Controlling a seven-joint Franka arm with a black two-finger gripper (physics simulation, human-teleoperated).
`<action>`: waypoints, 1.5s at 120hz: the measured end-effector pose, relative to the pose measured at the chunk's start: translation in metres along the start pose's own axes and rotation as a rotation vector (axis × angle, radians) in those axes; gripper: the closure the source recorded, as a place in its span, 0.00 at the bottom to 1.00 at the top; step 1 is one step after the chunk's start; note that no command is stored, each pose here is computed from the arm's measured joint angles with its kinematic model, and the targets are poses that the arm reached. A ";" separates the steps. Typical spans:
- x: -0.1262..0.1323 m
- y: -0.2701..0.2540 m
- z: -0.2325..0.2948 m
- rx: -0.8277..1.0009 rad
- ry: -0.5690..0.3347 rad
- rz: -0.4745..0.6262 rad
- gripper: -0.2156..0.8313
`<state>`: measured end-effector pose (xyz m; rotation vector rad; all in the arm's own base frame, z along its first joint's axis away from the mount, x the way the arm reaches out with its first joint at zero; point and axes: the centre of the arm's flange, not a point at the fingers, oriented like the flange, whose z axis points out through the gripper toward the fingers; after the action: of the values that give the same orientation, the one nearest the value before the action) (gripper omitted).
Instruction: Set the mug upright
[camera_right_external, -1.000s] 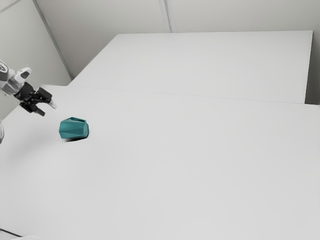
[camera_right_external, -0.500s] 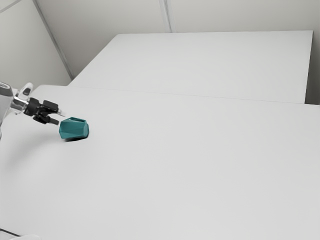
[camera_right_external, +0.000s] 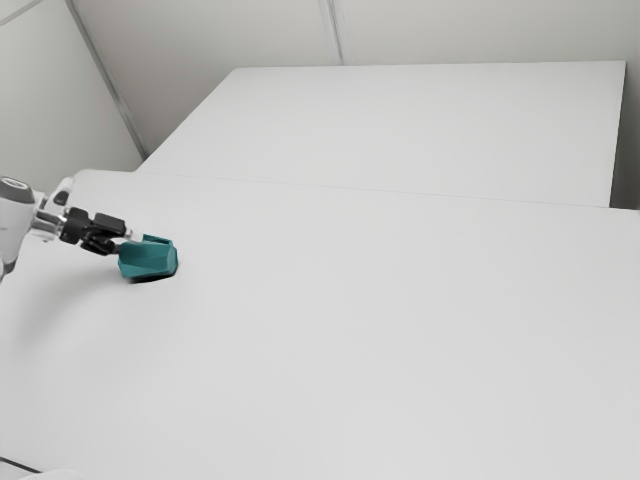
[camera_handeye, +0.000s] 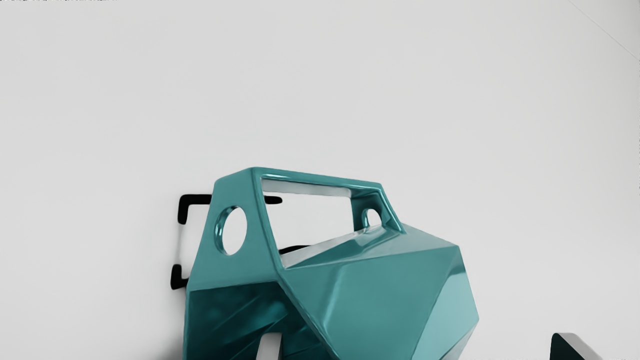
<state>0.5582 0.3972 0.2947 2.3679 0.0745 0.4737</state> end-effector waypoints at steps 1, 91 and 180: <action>0.000 0.000 0.000 -0.001 0.000 0.002 0.23; 0.001 -0.001 0.022 -0.032 -0.005 0.076 0.42; 0.018 0.059 0.016 -0.028 -0.010 0.172 0.93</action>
<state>0.5762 0.3462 0.3282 2.3590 -0.1403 0.5413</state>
